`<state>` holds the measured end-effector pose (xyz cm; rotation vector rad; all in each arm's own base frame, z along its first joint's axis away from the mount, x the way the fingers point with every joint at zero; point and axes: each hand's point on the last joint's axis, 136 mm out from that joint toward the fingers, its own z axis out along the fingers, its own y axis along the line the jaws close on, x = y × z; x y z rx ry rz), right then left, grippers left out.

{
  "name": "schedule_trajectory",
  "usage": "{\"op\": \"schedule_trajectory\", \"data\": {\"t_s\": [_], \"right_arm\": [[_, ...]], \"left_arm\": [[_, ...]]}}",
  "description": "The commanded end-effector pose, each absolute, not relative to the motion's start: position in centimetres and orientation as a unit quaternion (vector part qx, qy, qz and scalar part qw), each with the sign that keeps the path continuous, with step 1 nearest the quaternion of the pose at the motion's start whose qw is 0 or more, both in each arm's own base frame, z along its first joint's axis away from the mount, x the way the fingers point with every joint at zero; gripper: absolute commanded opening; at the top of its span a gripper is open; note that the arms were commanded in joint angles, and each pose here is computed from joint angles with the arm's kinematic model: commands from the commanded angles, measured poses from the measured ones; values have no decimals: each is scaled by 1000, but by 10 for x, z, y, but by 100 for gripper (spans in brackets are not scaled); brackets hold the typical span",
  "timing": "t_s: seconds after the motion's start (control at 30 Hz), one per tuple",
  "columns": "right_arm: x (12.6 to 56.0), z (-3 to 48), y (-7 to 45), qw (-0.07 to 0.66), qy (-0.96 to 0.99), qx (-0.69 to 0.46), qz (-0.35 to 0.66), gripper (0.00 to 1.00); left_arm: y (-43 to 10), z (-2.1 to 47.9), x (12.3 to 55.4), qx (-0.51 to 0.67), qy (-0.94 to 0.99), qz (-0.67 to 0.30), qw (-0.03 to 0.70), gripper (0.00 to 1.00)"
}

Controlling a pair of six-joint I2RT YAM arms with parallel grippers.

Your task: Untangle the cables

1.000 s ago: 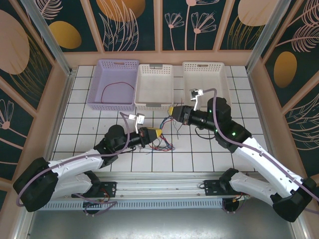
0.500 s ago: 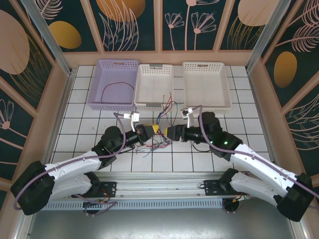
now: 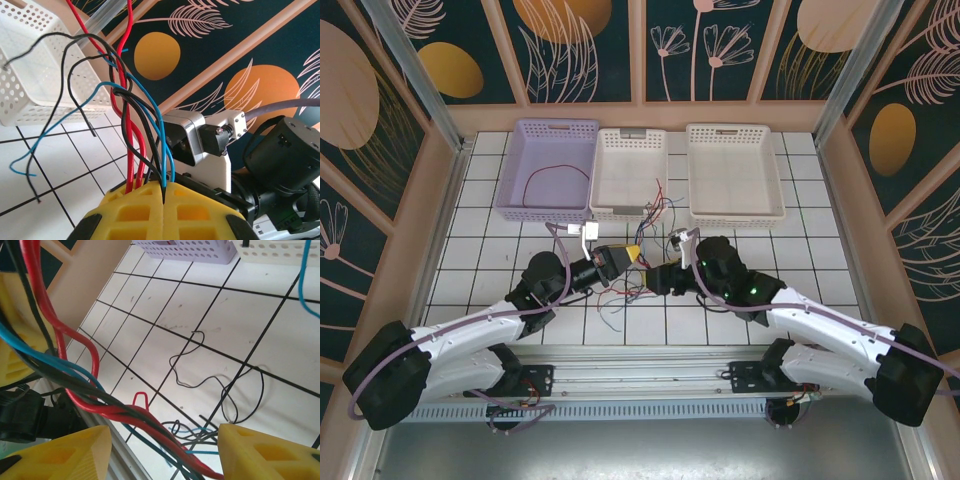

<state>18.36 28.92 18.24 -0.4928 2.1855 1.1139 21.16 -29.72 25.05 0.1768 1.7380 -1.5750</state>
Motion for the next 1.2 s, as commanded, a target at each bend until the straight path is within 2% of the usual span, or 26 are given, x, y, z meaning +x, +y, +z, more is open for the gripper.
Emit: {"op": "schedule_trajectory", "data": {"t_s": [0.0,0.07,0.2,0.33,0.47,0.53,0.6,0.73,1.07,1.17], "right_arm": [[186,196,297,354,803,-205,434,58],[185,199,299,361,797,-209,438,53],[185,201,302,362,794,-211,440,21],[185,203,300,366,794,-210,438,1],[184,210,292,380,790,-208,434,0],[184,214,284,392,787,-205,431,0],[184,219,277,400,783,-201,432,0],[184,231,259,414,770,-190,446,0],[183,254,238,425,743,-181,484,0],[180,256,242,418,738,-190,495,0]], "left_arm": [[-299,290,210,74,636,-653,404,0],[-300,292,210,72,632,-659,401,0],[-302,295,210,73,628,-664,399,0],[-303,295,211,78,633,-657,402,0],[-299,298,211,87,644,-636,417,1],[-293,300,210,92,652,-619,429,12],[-285,299,208,95,661,-600,440,30],[-265,290,204,90,681,-561,462,53],[-240,244,195,74,719,-517,459,72],[-237,240,198,56,718,-520,460,74]]}}
